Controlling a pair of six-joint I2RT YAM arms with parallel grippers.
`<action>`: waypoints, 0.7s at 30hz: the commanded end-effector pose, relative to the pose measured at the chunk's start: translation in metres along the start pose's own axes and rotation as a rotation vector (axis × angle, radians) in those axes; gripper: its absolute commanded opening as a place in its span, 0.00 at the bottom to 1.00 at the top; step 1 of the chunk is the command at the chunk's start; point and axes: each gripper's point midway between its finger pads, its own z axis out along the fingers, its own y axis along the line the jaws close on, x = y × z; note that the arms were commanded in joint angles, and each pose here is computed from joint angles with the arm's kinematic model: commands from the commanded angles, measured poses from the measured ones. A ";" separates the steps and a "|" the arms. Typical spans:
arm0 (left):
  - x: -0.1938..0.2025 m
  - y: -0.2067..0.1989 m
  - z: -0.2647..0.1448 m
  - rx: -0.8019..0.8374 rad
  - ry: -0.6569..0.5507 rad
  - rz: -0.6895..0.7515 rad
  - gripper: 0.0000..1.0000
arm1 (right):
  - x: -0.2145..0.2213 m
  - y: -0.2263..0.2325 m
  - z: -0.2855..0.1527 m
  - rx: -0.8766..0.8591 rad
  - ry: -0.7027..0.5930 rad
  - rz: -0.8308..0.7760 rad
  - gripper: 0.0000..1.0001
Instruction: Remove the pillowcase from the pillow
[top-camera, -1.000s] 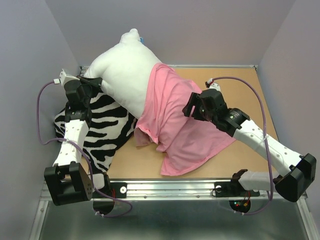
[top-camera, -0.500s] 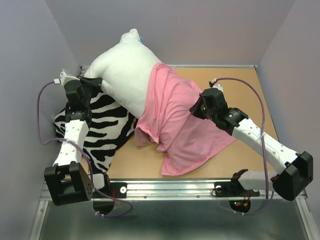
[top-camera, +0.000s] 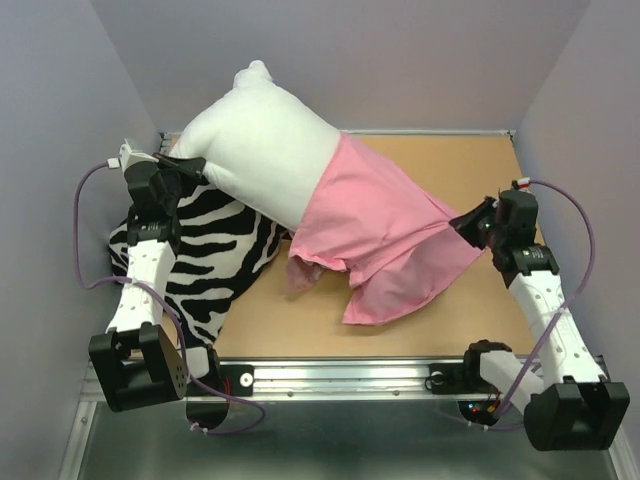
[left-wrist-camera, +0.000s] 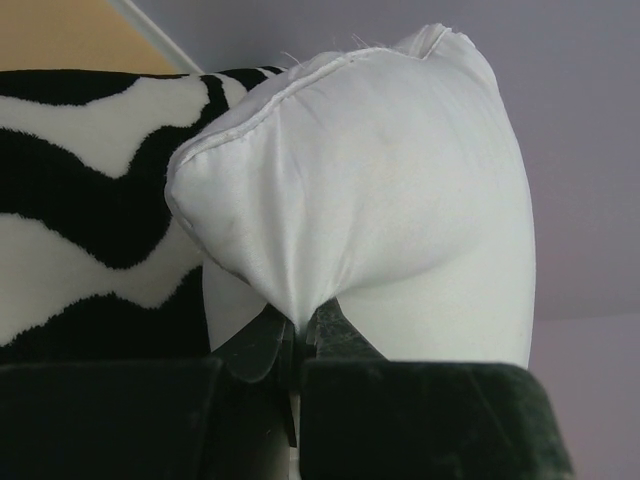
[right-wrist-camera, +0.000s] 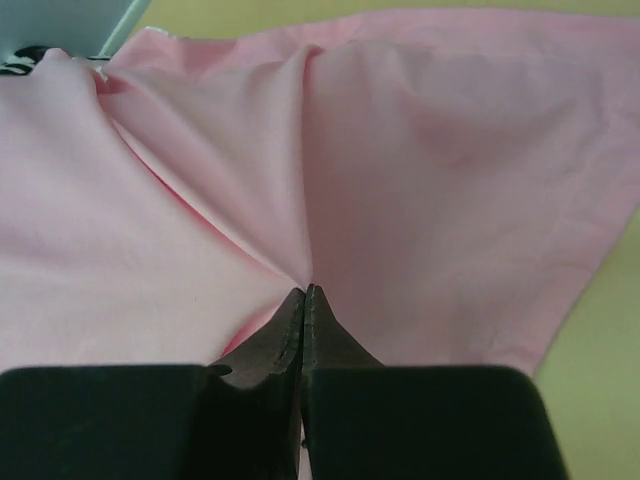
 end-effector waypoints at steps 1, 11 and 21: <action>-0.057 0.002 -0.008 -0.003 -0.192 0.026 0.00 | -0.030 -0.047 0.003 0.050 0.003 0.065 0.01; -0.118 -0.024 -0.042 0.014 -0.348 0.055 0.00 | -0.127 -0.049 0.006 0.021 -0.092 0.171 0.01; -0.170 -0.131 -0.086 0.220 -0.436 0.217 0.00 | -0.169 -0.037 0.015 -0.055 -0.086 0.200 0.01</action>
